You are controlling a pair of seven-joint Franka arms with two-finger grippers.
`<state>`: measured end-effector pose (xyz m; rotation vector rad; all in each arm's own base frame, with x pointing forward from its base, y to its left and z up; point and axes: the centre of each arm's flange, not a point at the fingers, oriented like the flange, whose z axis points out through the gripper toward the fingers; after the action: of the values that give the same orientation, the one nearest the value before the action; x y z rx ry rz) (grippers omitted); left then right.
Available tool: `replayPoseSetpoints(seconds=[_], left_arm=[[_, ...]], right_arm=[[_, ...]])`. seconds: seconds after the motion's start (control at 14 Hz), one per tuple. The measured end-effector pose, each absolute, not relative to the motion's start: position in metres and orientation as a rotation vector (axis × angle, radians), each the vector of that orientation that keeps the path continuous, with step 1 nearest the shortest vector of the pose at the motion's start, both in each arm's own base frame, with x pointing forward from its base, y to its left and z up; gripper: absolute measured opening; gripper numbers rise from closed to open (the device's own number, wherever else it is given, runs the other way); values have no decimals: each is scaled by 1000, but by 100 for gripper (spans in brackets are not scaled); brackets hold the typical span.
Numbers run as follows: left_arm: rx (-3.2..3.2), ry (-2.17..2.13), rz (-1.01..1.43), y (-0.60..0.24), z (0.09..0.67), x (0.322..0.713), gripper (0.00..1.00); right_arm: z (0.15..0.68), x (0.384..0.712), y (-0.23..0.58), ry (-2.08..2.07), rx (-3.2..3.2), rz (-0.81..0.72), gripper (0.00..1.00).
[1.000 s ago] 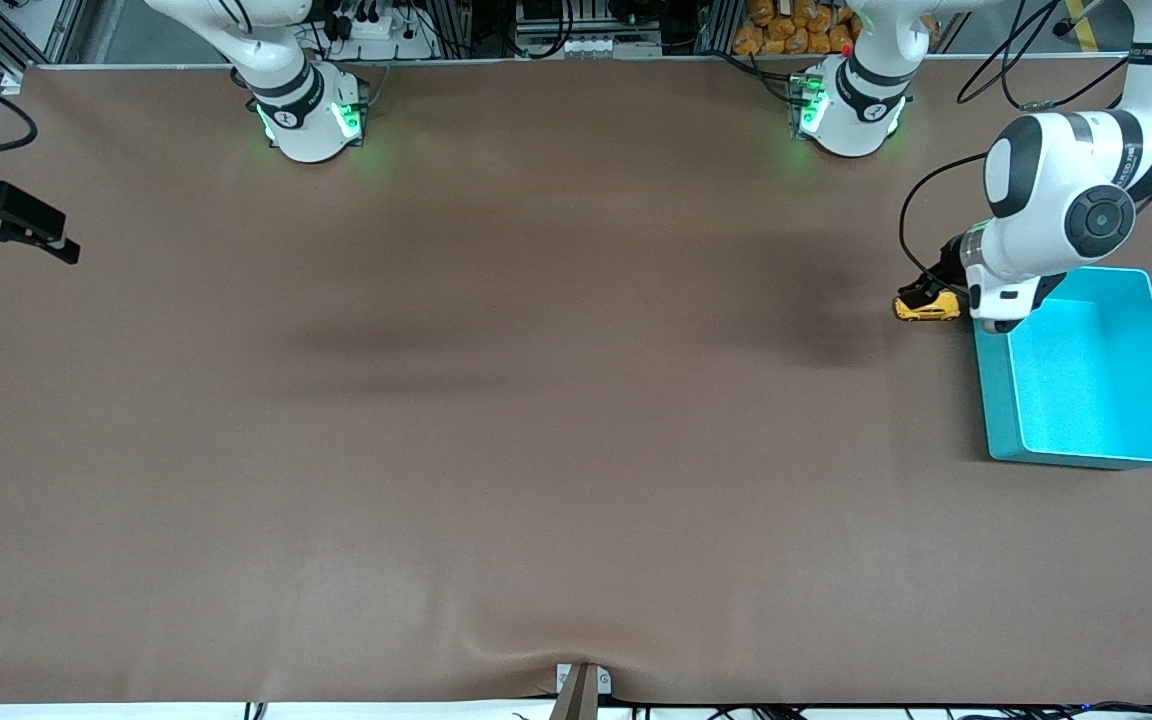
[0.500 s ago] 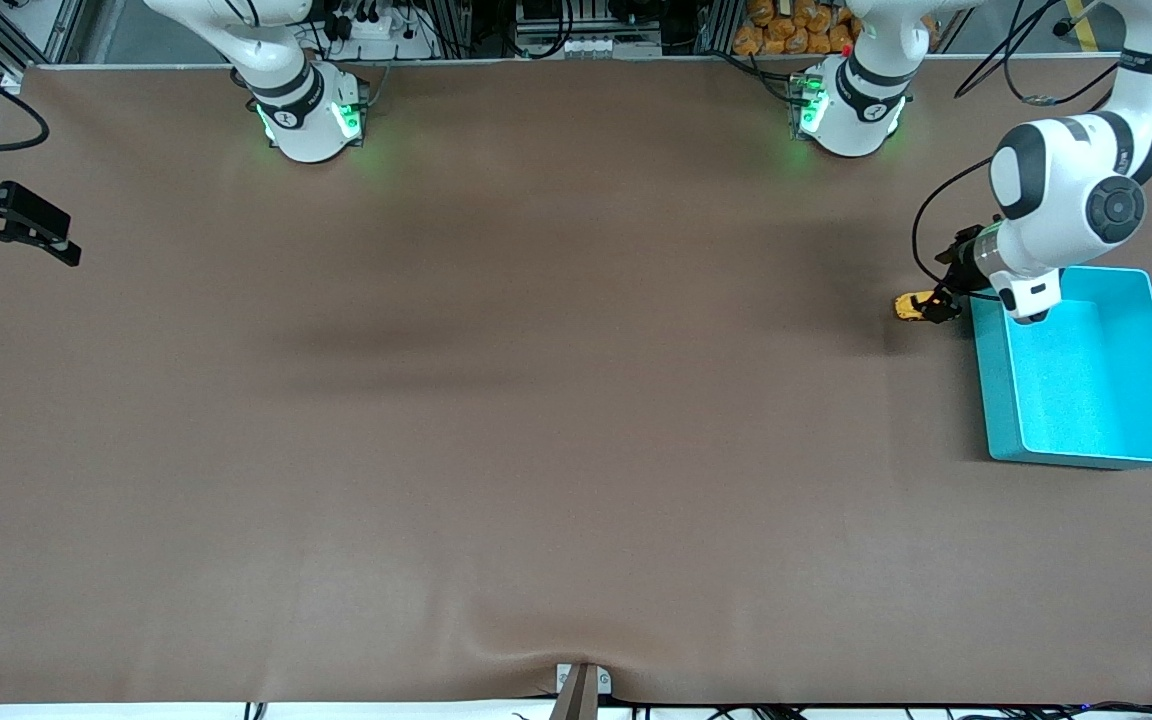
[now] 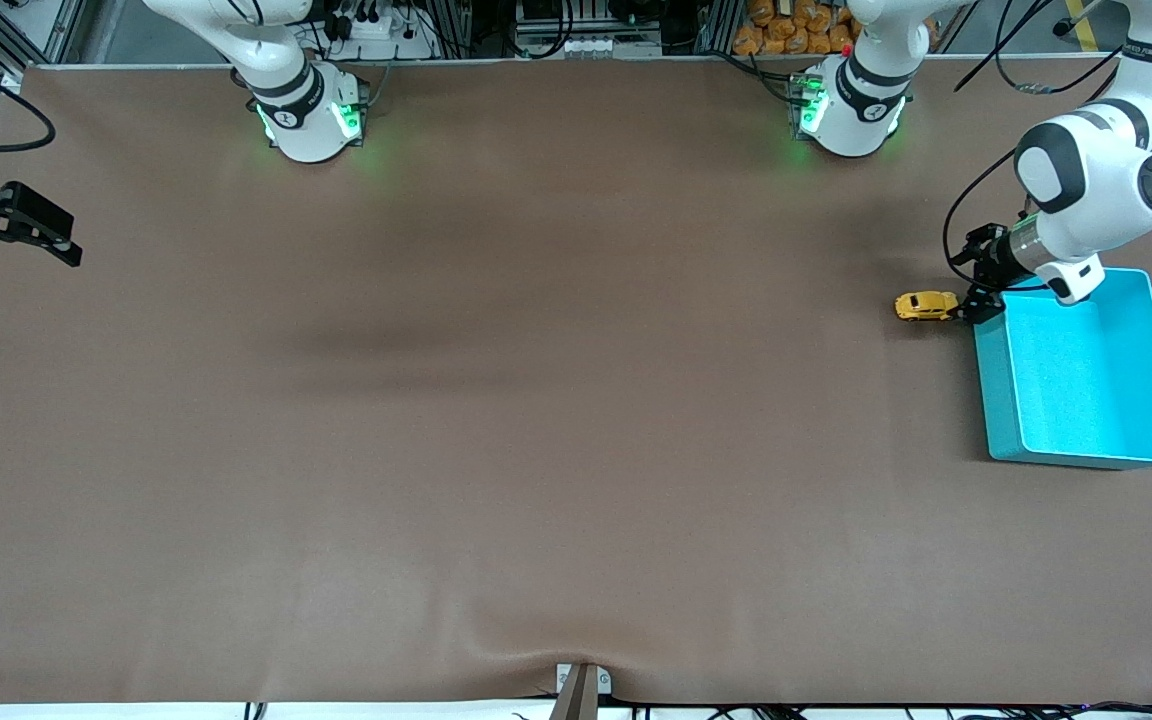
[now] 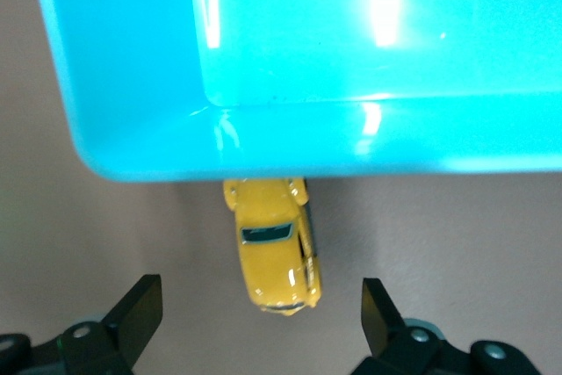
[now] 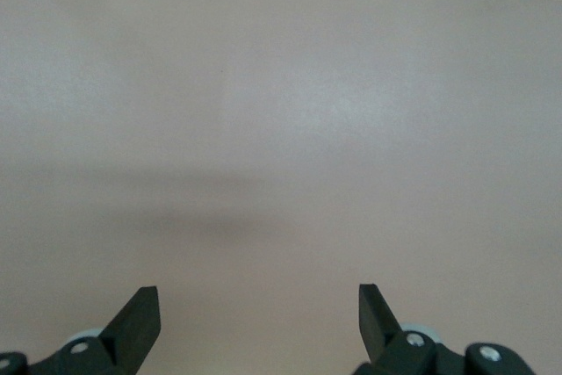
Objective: Wind and store yellow beetle car
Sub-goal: 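Close the left gripper on the yellow car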
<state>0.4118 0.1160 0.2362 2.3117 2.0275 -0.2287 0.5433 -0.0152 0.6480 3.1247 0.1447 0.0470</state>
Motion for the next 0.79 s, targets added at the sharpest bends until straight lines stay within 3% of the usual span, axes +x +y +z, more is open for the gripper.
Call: replayPoseSetpoints(seconds=[0.71,0.79], left_arm=[[2343,2010,-246,99,186,413,100],[2355,1998,-257,94,182,413,91]], right_arm=[[649,543,-17,141,3122,50,100],[649,543,-17,141,3122,50,100]])
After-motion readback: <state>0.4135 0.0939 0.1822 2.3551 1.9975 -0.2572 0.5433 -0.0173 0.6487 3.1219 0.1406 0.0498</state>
